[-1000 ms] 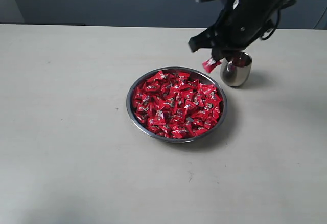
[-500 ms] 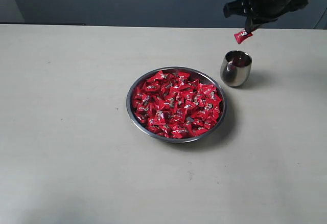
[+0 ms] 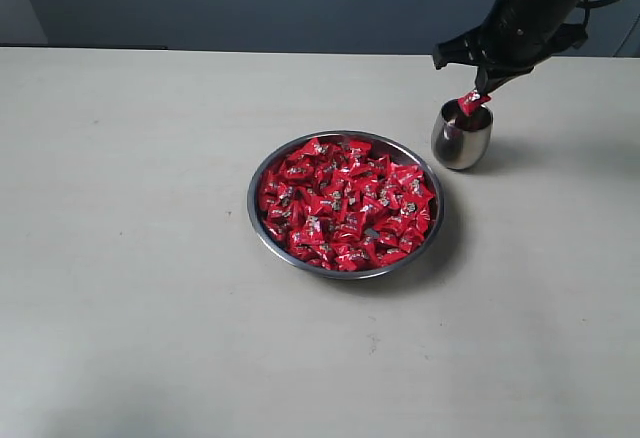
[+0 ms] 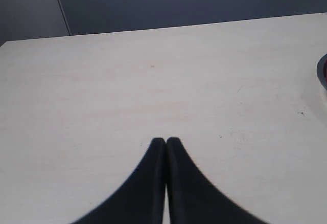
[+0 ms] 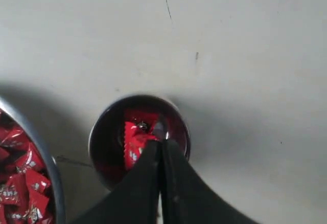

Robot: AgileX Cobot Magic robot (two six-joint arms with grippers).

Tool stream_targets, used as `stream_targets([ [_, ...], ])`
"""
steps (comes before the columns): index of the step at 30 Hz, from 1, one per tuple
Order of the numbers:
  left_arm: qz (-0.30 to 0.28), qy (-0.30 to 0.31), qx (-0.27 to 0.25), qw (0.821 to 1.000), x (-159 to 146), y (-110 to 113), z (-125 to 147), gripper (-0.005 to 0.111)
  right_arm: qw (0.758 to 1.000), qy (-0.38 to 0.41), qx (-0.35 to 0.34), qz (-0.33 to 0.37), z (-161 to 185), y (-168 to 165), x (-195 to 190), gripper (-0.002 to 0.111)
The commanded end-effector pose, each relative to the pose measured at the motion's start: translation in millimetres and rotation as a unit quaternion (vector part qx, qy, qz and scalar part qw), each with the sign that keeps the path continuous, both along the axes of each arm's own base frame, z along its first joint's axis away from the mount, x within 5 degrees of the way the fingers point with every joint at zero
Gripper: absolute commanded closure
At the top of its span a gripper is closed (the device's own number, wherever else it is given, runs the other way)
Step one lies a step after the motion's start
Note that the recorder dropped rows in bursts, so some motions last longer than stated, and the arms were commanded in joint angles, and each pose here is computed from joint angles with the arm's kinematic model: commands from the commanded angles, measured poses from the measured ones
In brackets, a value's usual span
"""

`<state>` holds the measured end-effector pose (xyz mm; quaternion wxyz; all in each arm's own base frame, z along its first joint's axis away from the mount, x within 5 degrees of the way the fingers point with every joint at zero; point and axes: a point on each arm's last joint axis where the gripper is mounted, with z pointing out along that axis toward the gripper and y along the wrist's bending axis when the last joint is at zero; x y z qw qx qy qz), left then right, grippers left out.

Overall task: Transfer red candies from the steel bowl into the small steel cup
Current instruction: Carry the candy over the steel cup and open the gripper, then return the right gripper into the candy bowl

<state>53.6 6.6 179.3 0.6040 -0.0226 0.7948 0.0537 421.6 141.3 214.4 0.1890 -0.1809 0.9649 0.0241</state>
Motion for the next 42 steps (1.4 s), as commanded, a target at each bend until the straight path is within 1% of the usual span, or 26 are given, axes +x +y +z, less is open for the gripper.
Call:
stream_targets([
  [1, 0.000, -0.011, 0.000, 1.000, 0, 0, 4, 0.106, 1.000, -0.011, -0.008, 0.005, 0, -2, 4, 0.099],
  [3, 0.000, -0.011, 0.000, 1.000, 0, 0, 4, 0.106, 1.000, -0.010, -0.008, 0.005, -1, -2, 4, 0.089],
  [4, 0.000, -0.011, 0.000, 1.000, 0, 0, 4, 0.106, 1.000, -0.011, -0.008, 0.005, -1, -2, 4, 0.082],
  [6, 0.000, -0.011, 0.000, 1.000, 0, 0, 4, 0.106, 1.000, -0.009, -0.006, 0.004, -1, -2, 4, 0.075],
  [7, 0.000, -0.011, 0.000, 1.000, 0, 0, 4, 0.106, 1.000, -0.008, -0.005, 0.003, -1, -2, 4, 0.074],
  [9, 0.000, -0.011, 0.000, 1.000, 0, 0, 4, 0.106, 1.000, -0.004, -0.005, 0.003, 0, -2, 3, 0.074],
  [12, 0.000, -0.011, 0.000, 1.000, 0, 0, 4, 0.106, 0.999, 0.022, 0.032, -0.006, 3, 4, -4, 0.075],
  [16, 0.000, -0.011, 0.000, 1.000, 0, 0, 4, 0.106, 0.990, 0.080, 0.102, 0.045, 4, 28, -19, 0.076],
  [18, 0.000, -0.011, 0.000, 1.000, 0, 0, 4, 0.106, 0.984, 0.101, 0.124, 0.074, 5, 44, -28, 0.076],
  [23, 0.000, -0.011, 0.000, 1.000, 0, 0, 4, 0.106, 0.979, 0.114, 0.100, 0.133, 3, 74, -48, 0.076],
  [26, 0.000, -0.011, 0.000, 1.000, 0, 0, 4, 0.106, 0.976, 0.126, 0.089, 0.151, 7, 82, -57, 0.076],
  [31, 0.000, -0.011, 0.000, 1.000, 0, 0, 4, 0.106, 0.977, 0.113, 0.102, 0.151, 25, 76, -72, 0.076],
  [35, 0.000, -0.011, 0.000, 1.000, 0, 0, 4, 0.106, 0.979, 0.092, 0.117, 0.139, 37, 62, -100, 0.076],
  [39, 0.000, -0.011, 0.000, 1.000, 0, 0, 4, 0.106, 0.981, 0.063, 0.137, 0.118, 33, 46, -129, 0.076],
  [42, 0.000, -0.011, 0.000, 1.000, 0, 0, 4, 0.106, 0.980, 0.069, 0.158, 0.101, 20, 39, -147, 0.076],
])
